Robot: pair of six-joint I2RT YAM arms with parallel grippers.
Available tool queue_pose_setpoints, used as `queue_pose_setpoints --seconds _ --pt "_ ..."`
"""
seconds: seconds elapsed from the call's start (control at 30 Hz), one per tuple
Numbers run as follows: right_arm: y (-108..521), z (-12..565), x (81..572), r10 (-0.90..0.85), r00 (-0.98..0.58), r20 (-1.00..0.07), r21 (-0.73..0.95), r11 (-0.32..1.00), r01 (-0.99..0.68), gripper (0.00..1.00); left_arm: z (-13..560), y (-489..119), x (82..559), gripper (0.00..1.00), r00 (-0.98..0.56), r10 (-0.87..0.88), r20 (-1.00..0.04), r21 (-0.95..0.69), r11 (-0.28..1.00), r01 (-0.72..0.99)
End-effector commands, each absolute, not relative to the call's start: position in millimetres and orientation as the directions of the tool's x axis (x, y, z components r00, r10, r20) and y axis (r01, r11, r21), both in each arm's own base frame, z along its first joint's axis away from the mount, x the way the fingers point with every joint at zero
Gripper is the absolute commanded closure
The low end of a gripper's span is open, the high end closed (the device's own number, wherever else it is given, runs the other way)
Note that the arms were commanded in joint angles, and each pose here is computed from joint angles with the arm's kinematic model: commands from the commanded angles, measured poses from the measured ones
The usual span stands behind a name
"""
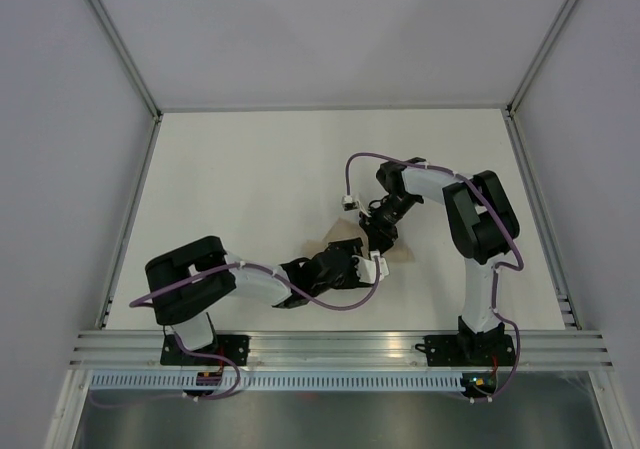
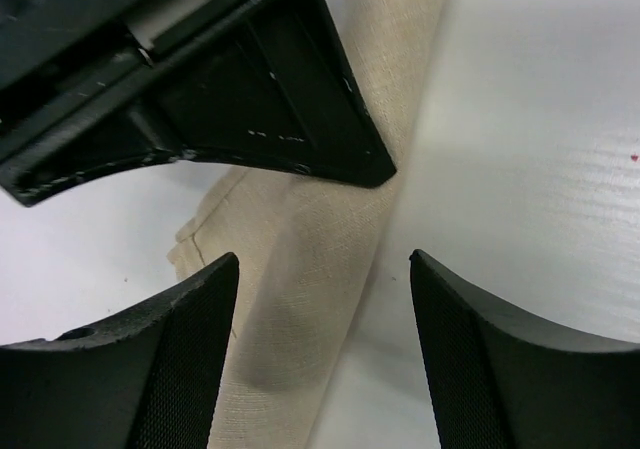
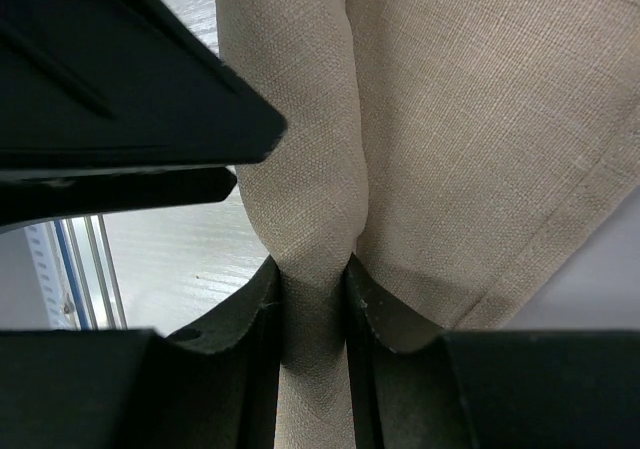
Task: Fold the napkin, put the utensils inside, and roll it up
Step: Roll the napkin at the center of the board.
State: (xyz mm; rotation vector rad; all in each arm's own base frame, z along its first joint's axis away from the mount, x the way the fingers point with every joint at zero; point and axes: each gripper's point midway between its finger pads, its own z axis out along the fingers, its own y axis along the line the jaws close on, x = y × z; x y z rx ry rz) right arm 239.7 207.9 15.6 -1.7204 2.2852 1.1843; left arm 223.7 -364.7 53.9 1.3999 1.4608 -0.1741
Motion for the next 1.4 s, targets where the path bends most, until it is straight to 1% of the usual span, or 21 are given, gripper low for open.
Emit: queue_pose_setpoints --seconds 0.0,0.13,0.23,0.27,0.33,0.37,0.43,0.47,0.53,0.57,0.6,0.67,0.73,0.77,0.8,0.87,0.9,1.17,1.27,1.37 --pt "190 -17 234 -0.86 -0.344 -0.377 0.539 0.098 -0.836 0.71 52 -369 231 0.27 0.286 0.677 -0.678 0.584 0.261 0.768" --pt "190 -17 234 -0.858 -0.349 -0.376 0.546 0.099 -0.832 0.72 34 -360 235 0.33 0.254 0.72 -0.646 0.586 0.255 0.769" --pt "190 -17 234 -0.856 -0.352 -0.379 0.549 0.098 -0.83 0.71 21 -355 237 0.42 0.208 0.735 -0.645 0.556 0.264 0.788" --pt "190 -17 233 -0.857 -0.353 -0.376 0.552 0.099 -0.828 0.72 17 -354 236 0.48 0.185 0.737 -0.65 0.536 0.271 0.8" --pt "190 -17 233 -0.856 -0.356 -0.375 0.555 0.101 -0.826 0.72 14 -352 239 0.55 0.147 0.734 -0.663 0.504 0.294 0.812" --pt "190 -17 233 -0.856 -0.356 -0.376 0.556 0.099 -0.825 0.72 14 -353 239 0.6 0.134 0.731 -0.669 0.49 0.298 0.819" --pt "190 -17 233 -0.855 -0.357 -0.377 0.557 0.099 -0.825 0.72 8 -351 237 0.66 0.094 0.739 -0.667 0.452 0.301 0.84" --pt "190 -17 233 -0.854 -0.357 -0.377 0.557 0.099 -0.825 0.72 9 -353 238 0.72 0.083 0.736 -0.672 0.44 0.306 0.844" --pt "191 -16 233 -0.851 -0.358 -0.383 0.557 0.096 -0.825 0.71 2 -351 235 0.78 0.048 0.748 -0.662 0.404 0.302 0.863" --pt "192 -15 234 -0.849 -0.361 -0.386 0.557 0.097 -0.824 0.71 5 -355 235 0.84 0.028 0.739 -0.673 0.382 0.315 0.869" --pt "193 -14 234 -0.848 -0.361 -0.389 0.555 0.097 -0.826 0.7 -1 -350 233 0.87 0.005 0.757 -0.653 0.363 0.306 0.88" --pt "194 -11 236 -0.842 -0.369 -0.394 0.552 0.104 -0.828 0.7 -4 -353 228 0.96 -0.015 0.753 -0.657 0.32 0.296 0.9" --pt "196 -8 238 -0.835 -0.375 -0.402 0.541 0.114 -0.834 0.69 -7 -353 222 0.98 -0.035 0.749 -0.662 0.273 0.285 0.919" --pt "197 -7 241 -0.828 -0.385 -0.407 0.535 0.126 -0.836 0.67 -6 -354 222 0.98 -0.043 0.743 -0.668 0.259 0.287 0.922" --pt "197 -2 243 -0.823 -0.383 -0.419 0.521 0.128 -0.844 0.62 -6 -352 225 0.98 -0.058 0.74 -0.671 0.244 0.294 0.924" --pt "199 2 246 -0.815 -0.387 -0.432 0.506 0.137 -0.852 0.56 -6 -354 220 0.98 -0.081 0.726 -0.683 0.193 0.287 0.938" --pt "199 9 248 -0.807 -0.39 -0.444 0.493 0.143 -0.858 0.45 -6 -351 223 0.98 -0.098 0.721 -0.686 0.179 0.298 0.938" --pt "201 31 267 -0.76 -0.424 -0.493 0.434 0.207 -0.877 0.39 -6 -348 223 0.98 -0.187 0.692 -0.697 0.034 0.292 0.956" --pt "200 39 274 -0.74 -0.435 -0.513 0.417 0.228 -0.88 0.33 -7 -346 223 0.98 -0.212 0.69 -0.692 -0.001 0.293 0.956" --pt "198 44 280 -0.715 -0.451 -0.534 0.399 0.257 -0.88 0.31 -7 -346 224 0.98 -0.228 0.683 -0.694 -0.03 0.289 0.957"
